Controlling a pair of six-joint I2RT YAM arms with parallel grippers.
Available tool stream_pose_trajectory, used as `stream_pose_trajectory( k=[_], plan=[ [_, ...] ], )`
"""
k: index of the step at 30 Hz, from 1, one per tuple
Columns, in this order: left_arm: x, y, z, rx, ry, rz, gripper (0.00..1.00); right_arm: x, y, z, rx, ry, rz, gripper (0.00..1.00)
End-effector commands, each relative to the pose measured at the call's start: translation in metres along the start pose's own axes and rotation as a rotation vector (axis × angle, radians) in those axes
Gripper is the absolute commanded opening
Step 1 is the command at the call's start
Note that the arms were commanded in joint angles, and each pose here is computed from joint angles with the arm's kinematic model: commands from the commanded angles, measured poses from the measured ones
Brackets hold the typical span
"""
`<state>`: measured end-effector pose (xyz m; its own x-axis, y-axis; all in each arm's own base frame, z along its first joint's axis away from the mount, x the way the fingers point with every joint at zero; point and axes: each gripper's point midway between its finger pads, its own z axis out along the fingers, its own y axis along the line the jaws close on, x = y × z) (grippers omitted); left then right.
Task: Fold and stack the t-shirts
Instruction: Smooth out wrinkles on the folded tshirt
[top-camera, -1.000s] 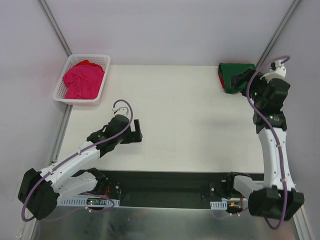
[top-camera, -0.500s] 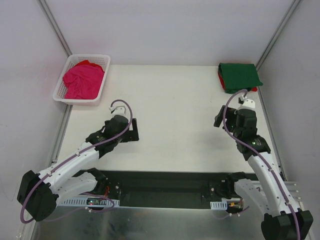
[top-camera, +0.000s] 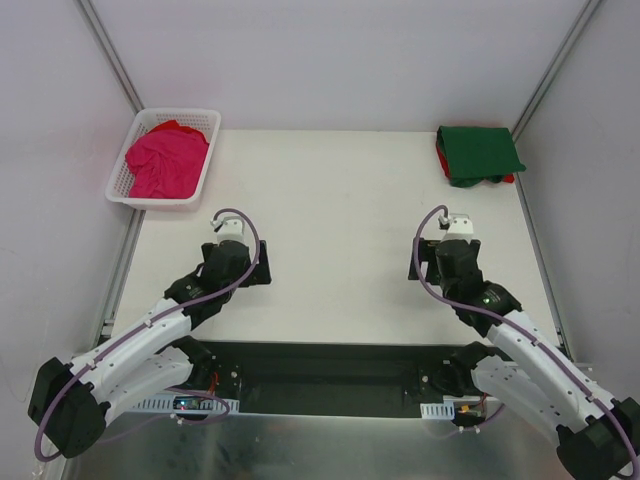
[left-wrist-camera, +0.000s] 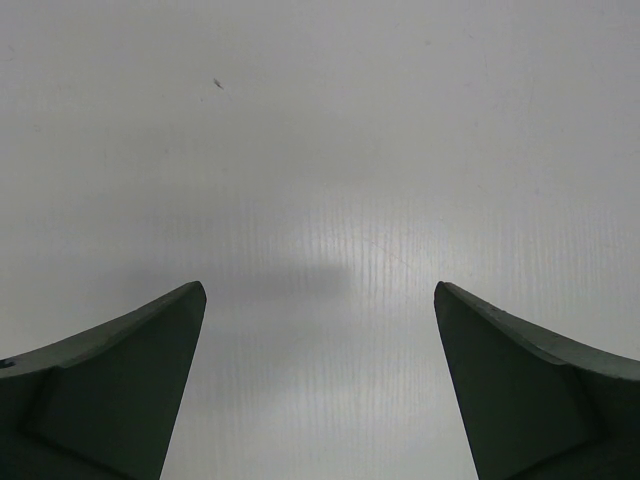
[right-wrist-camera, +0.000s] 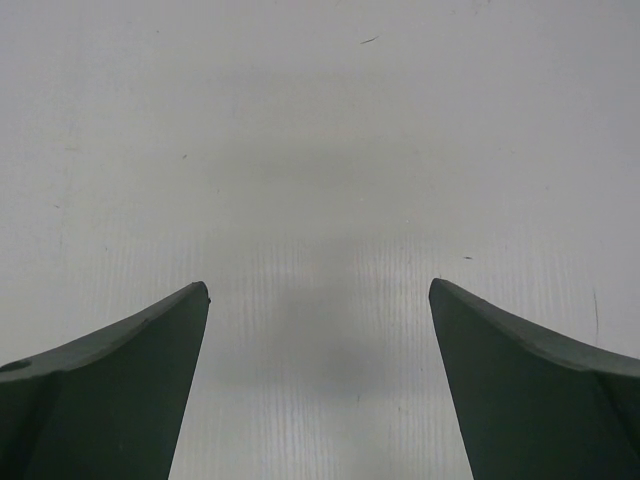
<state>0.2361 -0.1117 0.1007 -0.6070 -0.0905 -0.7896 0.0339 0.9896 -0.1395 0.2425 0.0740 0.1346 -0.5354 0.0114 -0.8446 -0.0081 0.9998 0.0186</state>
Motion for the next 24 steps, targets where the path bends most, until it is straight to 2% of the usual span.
stream_pose_trajectory(
  k=[1, 24],
  plan=[
    [-0.0072, 0.0055, 0.0037, -0.026, -0.039, 0.020, 0.99, -0.0082, -0.0119, -0.0003, 0.077, -0.046, -0.004, 0.96],
    [-0.0092, 0.0084, 0.0014, -0.032, -0.061, 0.009, 0.99, -0.0109, -0.0170, -0.0011, 0.099, -0.079, -0.020, 0.96]
  ],
)
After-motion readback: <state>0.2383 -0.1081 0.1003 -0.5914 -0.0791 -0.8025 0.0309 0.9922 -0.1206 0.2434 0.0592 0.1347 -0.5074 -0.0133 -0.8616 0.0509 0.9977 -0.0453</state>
